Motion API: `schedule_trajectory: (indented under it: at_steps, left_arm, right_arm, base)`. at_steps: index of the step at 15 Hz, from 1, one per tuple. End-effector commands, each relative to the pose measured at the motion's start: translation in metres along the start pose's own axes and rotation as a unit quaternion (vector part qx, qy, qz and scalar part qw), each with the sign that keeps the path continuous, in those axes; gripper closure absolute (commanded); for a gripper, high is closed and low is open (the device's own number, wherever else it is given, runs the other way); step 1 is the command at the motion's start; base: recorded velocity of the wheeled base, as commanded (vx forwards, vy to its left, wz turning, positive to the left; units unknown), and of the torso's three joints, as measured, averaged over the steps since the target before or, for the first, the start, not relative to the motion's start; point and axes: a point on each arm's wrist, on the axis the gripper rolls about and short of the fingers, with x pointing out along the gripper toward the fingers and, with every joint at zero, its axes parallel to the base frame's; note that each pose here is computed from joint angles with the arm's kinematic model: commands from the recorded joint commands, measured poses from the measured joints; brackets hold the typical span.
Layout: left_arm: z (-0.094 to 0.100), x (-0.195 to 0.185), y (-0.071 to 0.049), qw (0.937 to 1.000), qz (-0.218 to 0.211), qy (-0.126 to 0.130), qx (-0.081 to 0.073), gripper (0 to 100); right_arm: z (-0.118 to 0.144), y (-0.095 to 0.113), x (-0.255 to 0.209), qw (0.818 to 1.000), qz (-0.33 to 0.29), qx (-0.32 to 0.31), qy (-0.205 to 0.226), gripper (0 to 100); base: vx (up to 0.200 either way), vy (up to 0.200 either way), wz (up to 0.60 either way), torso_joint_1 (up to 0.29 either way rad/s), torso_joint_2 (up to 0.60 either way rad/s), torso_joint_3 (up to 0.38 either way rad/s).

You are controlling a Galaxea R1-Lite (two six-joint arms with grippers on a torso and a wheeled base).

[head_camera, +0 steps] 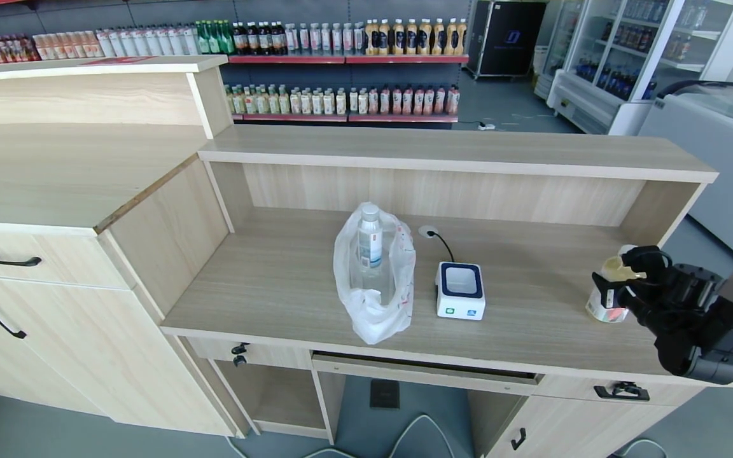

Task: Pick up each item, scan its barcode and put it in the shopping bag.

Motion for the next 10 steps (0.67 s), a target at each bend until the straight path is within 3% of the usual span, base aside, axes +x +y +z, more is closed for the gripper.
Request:
schedule_trajectory:
  at_steps: [1,4,6,7,10]
  left_arm:
    - [0.0,0.0,0.0,1.0,0.0,0.0,0.0,0]
    - [0.0,0.0,0.0,1.0,0.0,0.0,0.0,0]
    - [0.0,0.0,0.0,1.0,0.0,0.0,0.0,0]
    - [0.0,0.0,0.0,1.0,0.0,0.0,0.0,0]
    - [0.0,0.0,0.0,1.0,0.0,0.0,0.0,0]
  right_arm:
    - [0.0,0.003,0.003,1.0,-0.007,-0.002,-0.003,100]
    - [0.001,0.004,0.003,1.0,-0.007,0.001,-0.005,100]
    - [0.025,0.001,0.001,1.0,-0.008,0.007,-0.028,100]
    - [0.051,0.004,-0.006,0.998,0.005,0.042,-0.036,100]
    - [0.151,0.018,-0.055,0.984,0.076,0.162,-0.004,100]
  base:
    - [0.0,0.0,0.0,0.0,0.0,0.0]
    - [0.0,0.0,0.0,0.0,0.0,0.0]
    - [0.0,0.0,0.0,0.0,0.0,0.0]
    - [0.0,0.0,0.0,0.0,0.0,0.0]
    - [0.0,0.0,0.0,0.0,0.0,0.0]
